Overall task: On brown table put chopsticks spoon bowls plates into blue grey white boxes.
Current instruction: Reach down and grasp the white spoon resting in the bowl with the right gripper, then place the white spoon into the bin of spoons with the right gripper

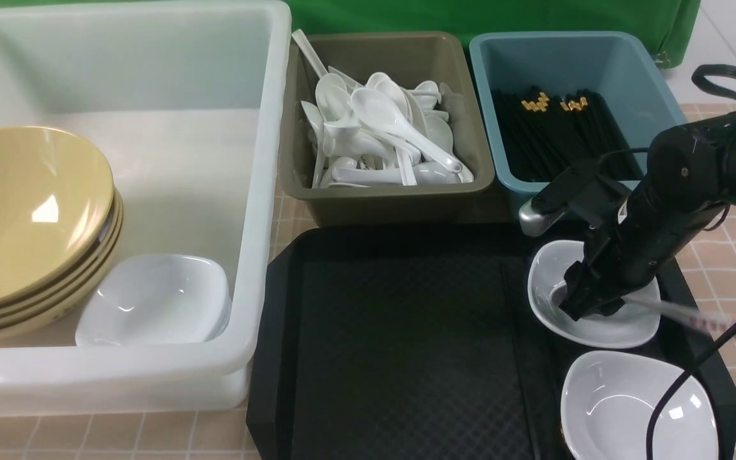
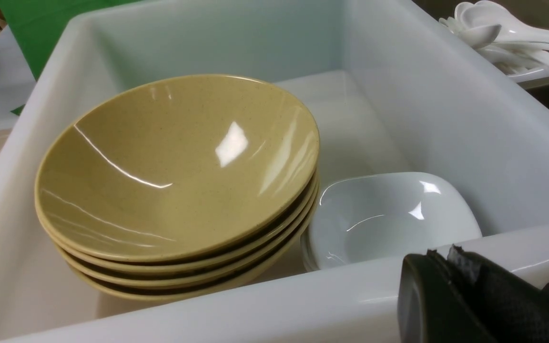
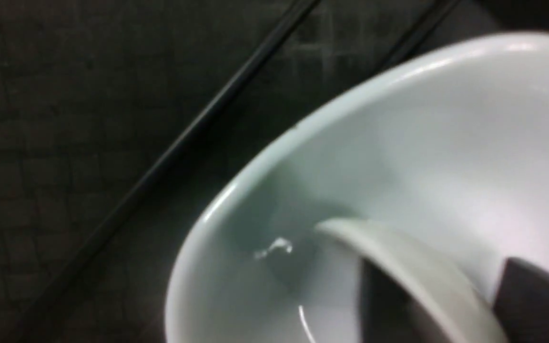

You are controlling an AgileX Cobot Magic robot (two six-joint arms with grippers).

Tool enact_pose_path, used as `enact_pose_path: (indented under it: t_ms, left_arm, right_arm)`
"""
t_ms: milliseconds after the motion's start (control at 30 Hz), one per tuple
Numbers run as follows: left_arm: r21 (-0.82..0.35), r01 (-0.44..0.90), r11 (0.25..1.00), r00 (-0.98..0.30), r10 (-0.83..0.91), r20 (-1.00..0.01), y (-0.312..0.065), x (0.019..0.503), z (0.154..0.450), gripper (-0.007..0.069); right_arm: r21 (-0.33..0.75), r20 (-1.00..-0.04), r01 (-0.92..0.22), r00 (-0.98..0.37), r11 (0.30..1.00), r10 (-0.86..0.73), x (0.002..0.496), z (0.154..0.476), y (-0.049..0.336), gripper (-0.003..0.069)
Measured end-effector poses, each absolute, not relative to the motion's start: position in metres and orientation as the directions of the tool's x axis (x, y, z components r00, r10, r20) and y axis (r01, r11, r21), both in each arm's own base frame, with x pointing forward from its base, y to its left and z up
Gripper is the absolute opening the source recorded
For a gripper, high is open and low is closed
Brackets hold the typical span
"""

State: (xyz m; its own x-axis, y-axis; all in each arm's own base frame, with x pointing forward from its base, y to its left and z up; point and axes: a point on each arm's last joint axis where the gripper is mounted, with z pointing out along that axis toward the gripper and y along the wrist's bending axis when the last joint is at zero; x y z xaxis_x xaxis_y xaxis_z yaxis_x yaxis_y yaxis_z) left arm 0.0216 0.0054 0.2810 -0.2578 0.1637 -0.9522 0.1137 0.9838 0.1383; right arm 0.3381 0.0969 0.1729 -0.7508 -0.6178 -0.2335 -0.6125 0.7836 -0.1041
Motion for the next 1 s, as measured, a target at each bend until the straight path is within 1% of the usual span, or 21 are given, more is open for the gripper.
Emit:
enact_pose_path:
  t_ms: [67, 100, 200, 233, 267, 333, 400, 500, 533, 600, 633, 700, 733, 767, 867, 1000]
  left_arm:
    - [0.138, 0.114, 0.984, -0.258, 0.164, -0.952, 0.005, 0.022, 0.281, 0.0001]
    - [0.138, 0.114, 0.984, -0.259, 0.164, -0.952, 0.005, 0.022, 0.281, 0.0001]
    - [0.139, 0.114, 0.984, -0.259, 0.165, -0.952, 0.005, 0.022, 0.281, 0.0001]
    - [0.139, 0.114, 0.984, -0.260, 0.165, -0.952, 0.005, 0.022, 0.281, 0.0001]
    - [0.139, 0.114, 0.984, -0.260, 0.165, -0.952, 0.005, 0.022, 0.281, 0.0001]
    - [0.139, 0.114, 0.984, -0.260, 0.165, -0.952, 0.005, 0.022, 0.281, 0.0001]
    - [0.139, 0.114, 0.984, -0.261, 0.165, -0.951, 0.005, 0.022, 0.280, 0.0001]
    - [0.141, 0.117, 0.983, -0.260, 0.167, -0.951, 0.005, 0.025, 0.276, 0.0001]
    - [0.141, 0.118, 0.983, -0.257, 0.168, -0.952, 0.004, 0.026, 0.274, 0.0001]
    - [0.142, 0.119, 0.983, -0.253, 0.168, -0.953, 0.004, 0.027, 0.273, 0.0001]
    - [0.142, 0.119, 0.983, -0.253, 0.168, -0.953, 0.004, 0.027, 0.273, 0.0001]
    - [0.142, 0.119, 0.983, -0.251, 0.168, -0.953, 0.004, 0.027, 0.273, 0.0001]
    - [0.143, 0.119, 0.983, -0.249, 0.168, -0.954, 0.004, 0.027, 0.273, 0.0001]
    - [0.143, 0.119, 0.983, -0.248, 0.168, -0.954, 0.004, 0.027, 0.273, 0.0001]
    - [0.143, 0.119, 0.983, -0.245, 0.168, -0.955, 0.004, 0.027, 0.273, 0.0001]
    - [0.143, 0.119, 0.983, -0.245, 0.168, -0.955, 0.004, 0.027, 0.273, 0.0001]
  right_arm:
    - [-0.097, -0.220, -0.610, -0.757, 0.786, -0.615, 0.336, 0.175, 0.096, 0.0185]
    - [-0.093, -0.216, -0.602, -0.765, 0.793, -0.606, 0.335, 0.176, 0.096, 0.0174]
    - [-0.087, -0.204, -0.592, -0.777, 0.801, -0.596, 0.332, 0.179, 0.095, 0.0179]
    - [-0.080, -0.209, -0.578, -0.787, 0.812, -0.580, 0.329, 0.185, 0.094, 0.0179]
    - [-0.076, -0.215, -0.574, -0.789, 0.815, -0.576, 0.329, 0.188, 0.095, 0.0179]
    - [-0.065, -0.256, -0.558, -0.792, 0.827, -0.554, 0.325, 0.206, 0.096, 0.0179]
    - [-0.040, -0.333, -0.536, -0.788, 0.843, -0.518, 0.325, 0.228, 0.099, 0.0179]
    - [0.026, -0.531, -0.511, -0.736, 0.859, -0.421, 0.329, 0.275, 0.110, 0.0179]
    - [0.051, -0.628, -0.515, -0.683, 0.856, -0.373, 0.333, 0.297, 0.115, 0.0179]
    - [0.097, -0.773, -0.514, -0.578, 0.852, -0.261, 0.343, 0.326, 0.124, 0.0179]
    - [0.098, -0.798, -0.514, -0.553, 0.852, -0.242, 0.345, 0.331, 0.126, 0.0179]
    - [0.084, -0.886, -0.509, -0.431, 0.857, -0.170, 0.356, 0.348, 0.134, 0.0179]
    - [0.056, -0.925, -0.494, -0.353, 0.868, -0.141, 0.367, 0.354, 0.141, 0.0179]
    - [0.025, -0.949, -0.475, -0.287, 0.880, -0.127, 0.375, 0.360, 0.144, 0.0179]
    - [-0.029, -0.977, -0.422, -0.178, 0.906, -0.114, 0.405, 0.354, 0.165, 0.0179]
    - [-0.066, -0.978, -0.408, -0.155, 0.911, -0.141, 0.444, 0.322, 0.192, 0.0179]
